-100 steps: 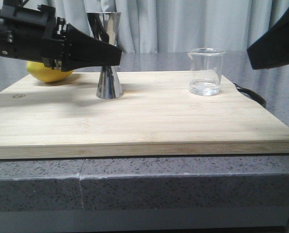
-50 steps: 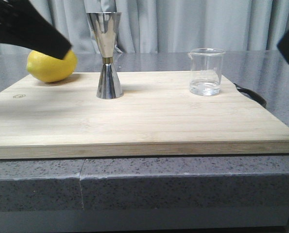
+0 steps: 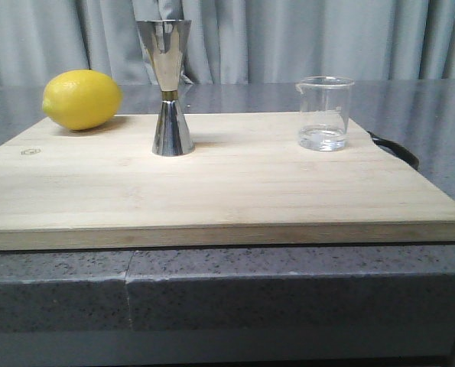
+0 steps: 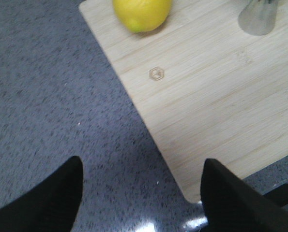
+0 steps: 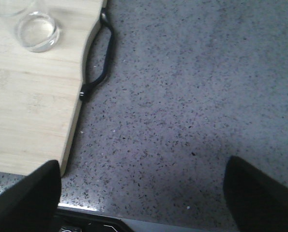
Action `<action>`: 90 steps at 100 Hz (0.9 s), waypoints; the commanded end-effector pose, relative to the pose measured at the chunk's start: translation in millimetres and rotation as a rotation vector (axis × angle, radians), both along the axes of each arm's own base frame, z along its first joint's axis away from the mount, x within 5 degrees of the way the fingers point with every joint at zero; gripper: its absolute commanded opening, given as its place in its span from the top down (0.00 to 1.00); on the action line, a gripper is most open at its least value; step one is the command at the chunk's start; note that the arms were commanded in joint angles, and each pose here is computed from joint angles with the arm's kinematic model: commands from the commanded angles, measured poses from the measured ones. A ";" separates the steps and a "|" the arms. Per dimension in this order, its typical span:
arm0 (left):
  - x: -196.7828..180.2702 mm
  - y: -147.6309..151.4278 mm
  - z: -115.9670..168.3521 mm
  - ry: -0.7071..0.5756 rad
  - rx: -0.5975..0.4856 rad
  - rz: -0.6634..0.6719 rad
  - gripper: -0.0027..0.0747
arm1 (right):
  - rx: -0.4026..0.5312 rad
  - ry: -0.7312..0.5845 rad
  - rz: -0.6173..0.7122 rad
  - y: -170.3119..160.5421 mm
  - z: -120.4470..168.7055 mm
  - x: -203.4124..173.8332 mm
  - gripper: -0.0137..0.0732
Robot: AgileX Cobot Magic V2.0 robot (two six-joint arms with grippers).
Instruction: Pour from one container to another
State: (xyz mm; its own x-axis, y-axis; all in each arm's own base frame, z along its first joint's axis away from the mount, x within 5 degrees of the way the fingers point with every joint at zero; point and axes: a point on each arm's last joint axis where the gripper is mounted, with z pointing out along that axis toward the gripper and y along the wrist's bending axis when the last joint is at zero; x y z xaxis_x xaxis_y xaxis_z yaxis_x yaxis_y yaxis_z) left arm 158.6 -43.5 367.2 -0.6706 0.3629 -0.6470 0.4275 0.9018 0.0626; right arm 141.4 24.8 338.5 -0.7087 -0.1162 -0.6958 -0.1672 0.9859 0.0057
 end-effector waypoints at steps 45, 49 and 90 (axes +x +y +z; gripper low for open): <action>-70.7 21.7 1.3 -0.401 -0.258 0.213 0.35 | 0.088 -0.467 -0.032 -13.8 19.7 -68.3 0.13; -70.1 21.6 -0.5 -0.415 -0.263 0.213 0.35 | 0.092 -0.487 -0.032 -14.3 20.6 -71.4 0.13; -66.9 21.0 -2.3 -0.434 -0.271 0.213 0.81 | 0.094 -0.500 -0.032 -14.7 21.1 -74.2 0.86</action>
